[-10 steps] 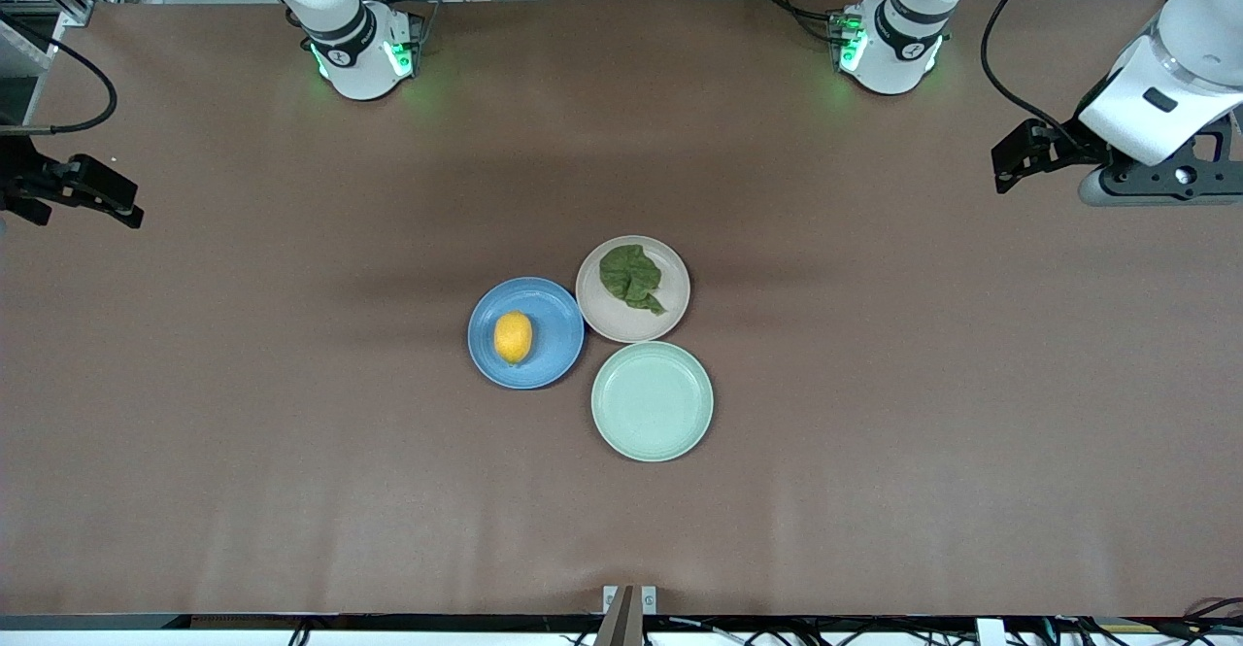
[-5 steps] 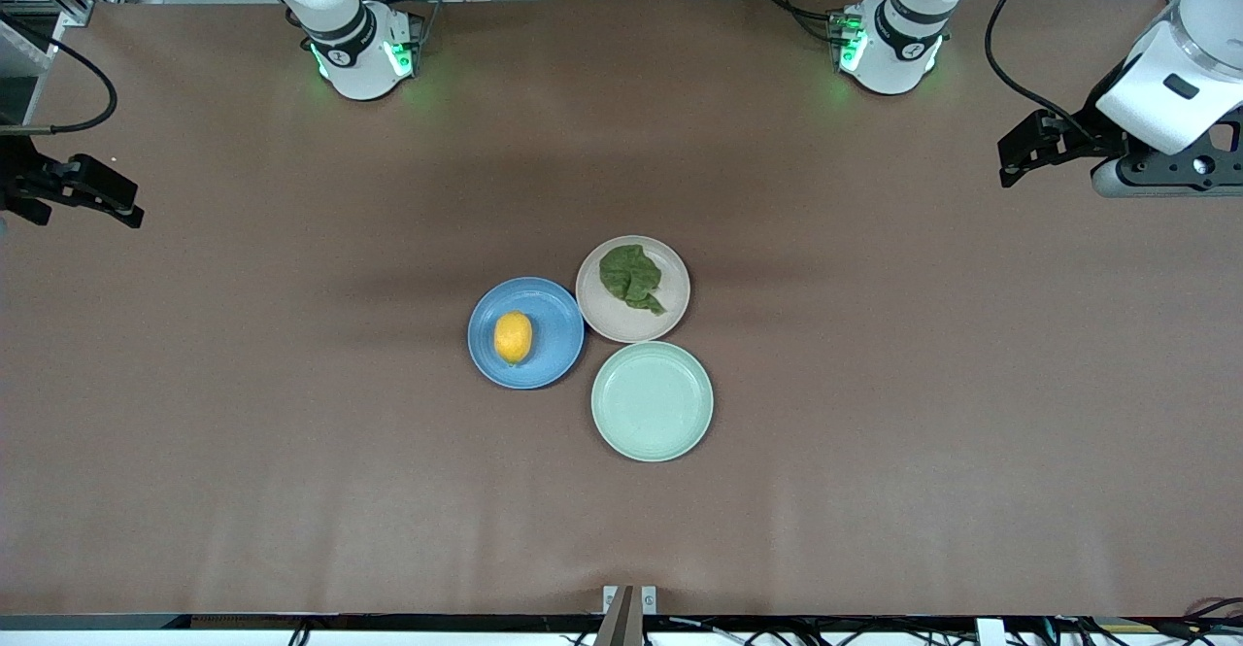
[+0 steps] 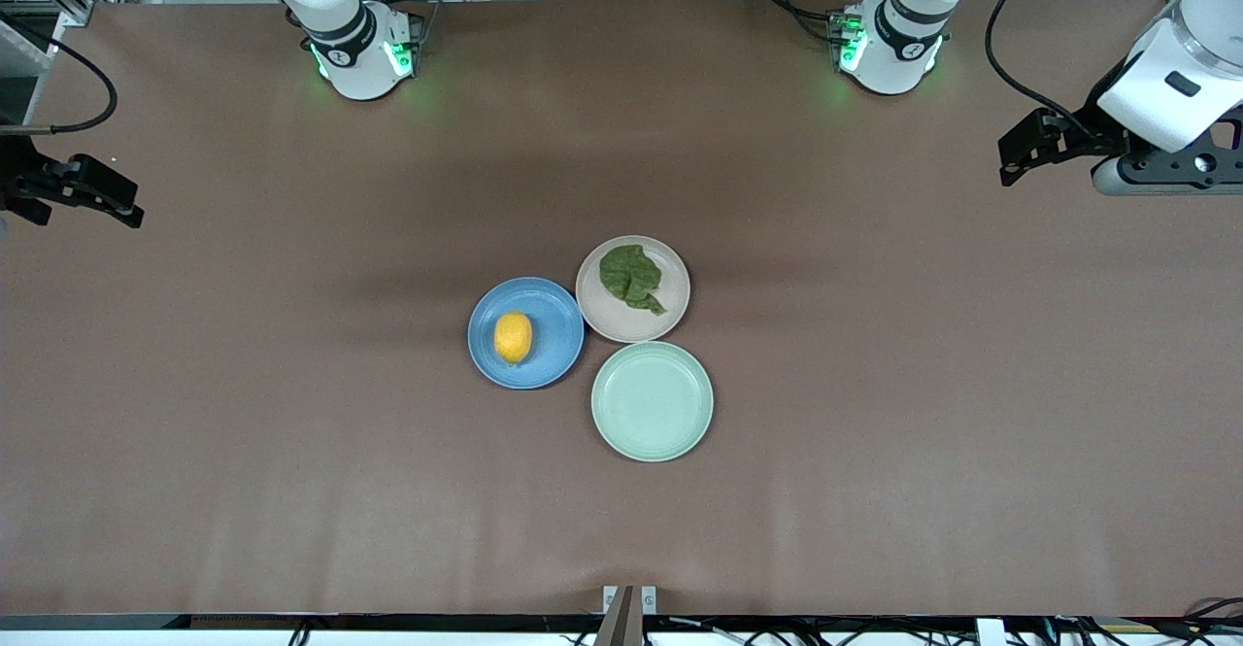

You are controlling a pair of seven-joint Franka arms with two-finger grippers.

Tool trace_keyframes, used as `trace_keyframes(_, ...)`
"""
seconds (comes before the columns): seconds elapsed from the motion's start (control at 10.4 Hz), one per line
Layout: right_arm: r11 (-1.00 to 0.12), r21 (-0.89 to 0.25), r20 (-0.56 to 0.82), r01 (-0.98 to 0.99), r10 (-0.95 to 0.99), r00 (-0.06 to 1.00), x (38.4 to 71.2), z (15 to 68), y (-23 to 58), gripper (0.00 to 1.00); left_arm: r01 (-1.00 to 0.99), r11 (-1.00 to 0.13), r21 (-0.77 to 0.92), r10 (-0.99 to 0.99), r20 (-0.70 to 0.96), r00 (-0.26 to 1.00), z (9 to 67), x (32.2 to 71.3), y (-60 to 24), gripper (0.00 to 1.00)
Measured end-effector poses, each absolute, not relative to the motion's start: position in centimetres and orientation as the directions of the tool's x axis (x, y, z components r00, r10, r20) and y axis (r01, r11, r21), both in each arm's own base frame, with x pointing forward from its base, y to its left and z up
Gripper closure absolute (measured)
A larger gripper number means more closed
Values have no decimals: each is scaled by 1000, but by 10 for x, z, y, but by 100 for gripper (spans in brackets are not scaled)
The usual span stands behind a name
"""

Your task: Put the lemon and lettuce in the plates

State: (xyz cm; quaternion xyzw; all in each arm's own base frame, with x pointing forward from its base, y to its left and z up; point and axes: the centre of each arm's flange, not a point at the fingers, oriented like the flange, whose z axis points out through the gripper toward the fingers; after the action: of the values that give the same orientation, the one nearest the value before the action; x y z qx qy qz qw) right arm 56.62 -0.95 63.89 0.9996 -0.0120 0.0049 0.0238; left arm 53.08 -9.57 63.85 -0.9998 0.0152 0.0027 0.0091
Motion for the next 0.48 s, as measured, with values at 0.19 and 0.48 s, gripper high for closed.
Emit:
trace_keyframes(0.19, -999, 47, 10, -24, -24, 1000, 566, 639, -9, 0, -33, -999, -18, -33, -7, 999, 638, 531, -97, 0)
trace_keyframes(0.48, -999, 47, 10, -24, -24, 1000, 566, 639, -9, 0, -39, -999, -18, -39, -8, 999, 638, 530, -100, 0)
